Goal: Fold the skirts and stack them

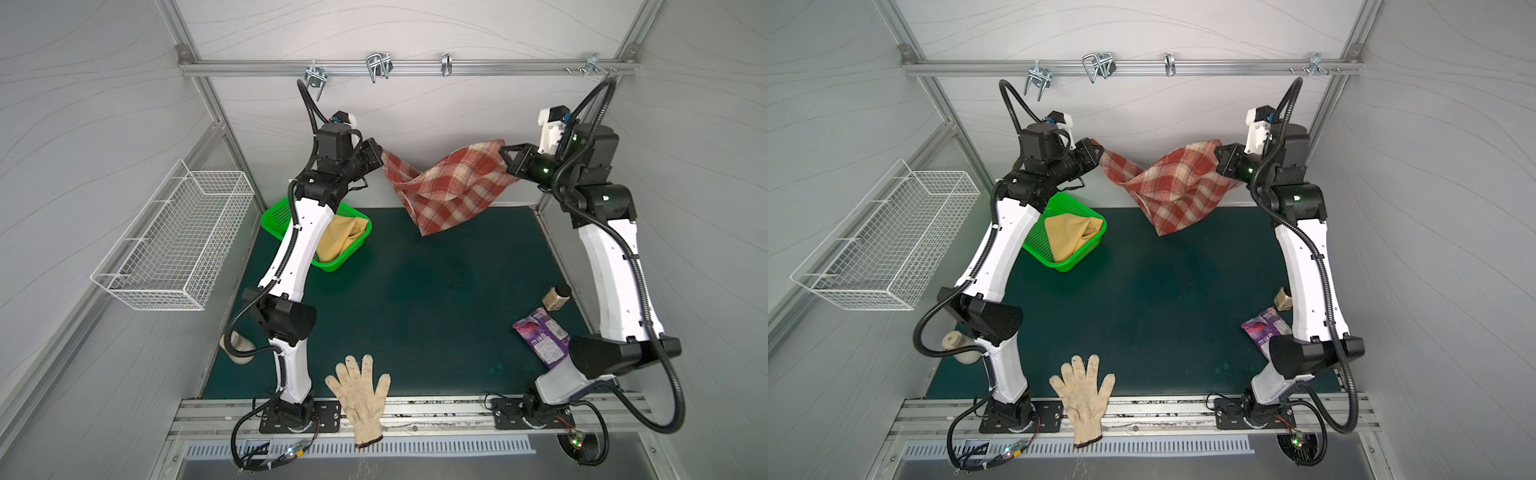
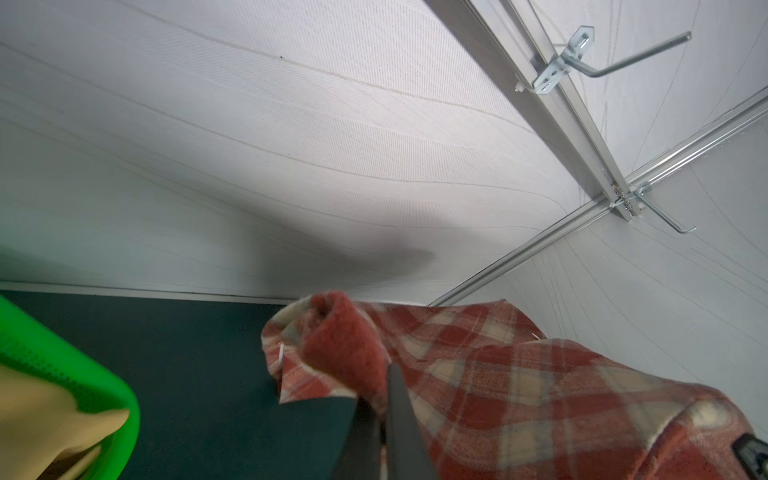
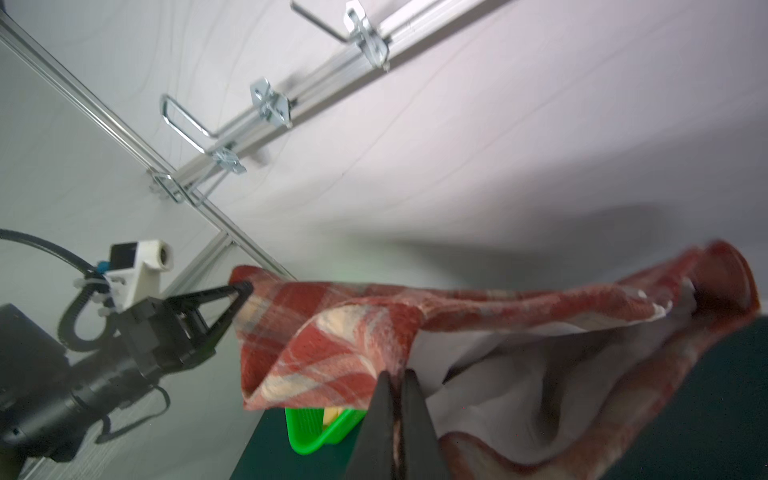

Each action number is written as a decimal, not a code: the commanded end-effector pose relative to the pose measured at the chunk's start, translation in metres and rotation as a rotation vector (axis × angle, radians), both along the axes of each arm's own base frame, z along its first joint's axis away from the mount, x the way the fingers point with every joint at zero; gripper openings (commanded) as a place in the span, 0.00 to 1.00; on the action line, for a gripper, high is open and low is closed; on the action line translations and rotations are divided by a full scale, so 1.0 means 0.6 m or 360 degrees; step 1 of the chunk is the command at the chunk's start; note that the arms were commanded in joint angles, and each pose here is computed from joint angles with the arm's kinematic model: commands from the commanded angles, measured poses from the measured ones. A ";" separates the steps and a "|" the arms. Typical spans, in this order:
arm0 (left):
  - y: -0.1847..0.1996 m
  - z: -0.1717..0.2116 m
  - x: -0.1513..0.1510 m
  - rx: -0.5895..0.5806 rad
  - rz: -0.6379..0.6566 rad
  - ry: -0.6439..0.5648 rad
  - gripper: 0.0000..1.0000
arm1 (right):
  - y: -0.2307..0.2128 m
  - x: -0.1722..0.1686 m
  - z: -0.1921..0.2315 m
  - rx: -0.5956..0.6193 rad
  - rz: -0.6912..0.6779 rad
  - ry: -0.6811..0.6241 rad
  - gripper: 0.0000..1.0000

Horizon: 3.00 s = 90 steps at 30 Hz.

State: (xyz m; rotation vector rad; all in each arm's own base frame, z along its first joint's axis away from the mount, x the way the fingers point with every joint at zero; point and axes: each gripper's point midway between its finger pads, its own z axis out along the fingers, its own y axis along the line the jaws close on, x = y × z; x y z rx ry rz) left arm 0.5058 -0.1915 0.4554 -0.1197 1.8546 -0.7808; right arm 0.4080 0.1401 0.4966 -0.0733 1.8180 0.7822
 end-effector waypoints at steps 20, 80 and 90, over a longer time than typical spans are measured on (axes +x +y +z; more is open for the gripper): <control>0.206 -0.578 -0.363 0.0100 0.0581 0.0727 0.06 | 0.103 -0.374 -0.556 0.0012 0.0276 0.0850 0.44; -0.004 -0.693 -0.174 0.0032 -0.0014 0.1135 0.99 | -0.010 0.054 -0.798 0.0077 -0.0138 0.1703 0.99; -0.059 -0.619 -0.063 0.0063 -0.0038 0.0986 0.99 | 0.008 0.159 -0.665 0.0096 -0.0054 0.1382 0.99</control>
